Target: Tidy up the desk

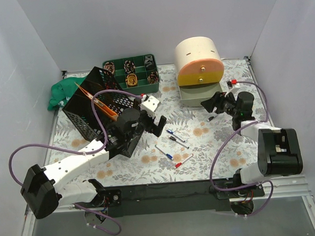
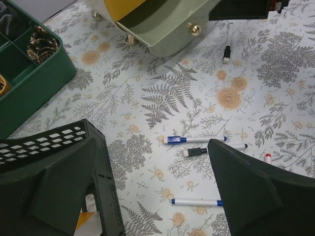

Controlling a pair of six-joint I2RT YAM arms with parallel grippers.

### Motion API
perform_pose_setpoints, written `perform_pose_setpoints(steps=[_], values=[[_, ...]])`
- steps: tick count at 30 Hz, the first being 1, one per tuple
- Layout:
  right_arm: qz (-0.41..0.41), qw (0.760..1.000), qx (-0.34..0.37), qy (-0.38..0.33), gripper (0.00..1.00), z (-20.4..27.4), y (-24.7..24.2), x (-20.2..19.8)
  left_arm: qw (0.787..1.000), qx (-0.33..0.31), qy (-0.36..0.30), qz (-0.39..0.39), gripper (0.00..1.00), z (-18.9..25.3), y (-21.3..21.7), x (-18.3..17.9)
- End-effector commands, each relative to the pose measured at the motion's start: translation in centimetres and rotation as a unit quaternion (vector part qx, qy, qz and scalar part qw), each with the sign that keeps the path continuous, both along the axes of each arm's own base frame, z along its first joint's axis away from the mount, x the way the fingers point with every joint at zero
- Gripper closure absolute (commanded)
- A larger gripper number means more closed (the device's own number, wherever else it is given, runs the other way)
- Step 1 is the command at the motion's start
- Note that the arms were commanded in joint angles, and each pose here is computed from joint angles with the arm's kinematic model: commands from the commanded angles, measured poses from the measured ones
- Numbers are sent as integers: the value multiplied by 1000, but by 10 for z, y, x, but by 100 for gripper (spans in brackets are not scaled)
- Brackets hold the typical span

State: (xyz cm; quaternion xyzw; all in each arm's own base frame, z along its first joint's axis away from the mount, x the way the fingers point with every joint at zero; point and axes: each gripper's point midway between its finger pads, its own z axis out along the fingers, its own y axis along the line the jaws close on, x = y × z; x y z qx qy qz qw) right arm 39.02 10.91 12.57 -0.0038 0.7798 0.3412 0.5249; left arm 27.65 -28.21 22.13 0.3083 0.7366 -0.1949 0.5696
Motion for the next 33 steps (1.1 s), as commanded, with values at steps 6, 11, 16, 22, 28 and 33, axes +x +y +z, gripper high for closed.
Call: perform_pose_setpoints(steps=[6,11,16,22,28,33], values=[[341,897,-259,-111,28,8,4,-64,999,-35,-26,-10,2,35,2,-8],[395,814,-402,-142,24,2,-26,-42,999,-42,-28,-13,2,39,3,-10],[447,738,-474,-175,1,-10,-41,-36,999,-42,-32,-8,2,42,5,-9],[539,629,-513,-225,2,-30,-49,-37,999,-41,-32,-11,2,41,4,-10],[594,621,-474,-190,14,-44,-51,-16,999,-40,-33,-9,2,41,5,-9],[607,620,-469,-165,25,-60,-54,-7,999,-36,-32,-7,2,39,6,-8]])
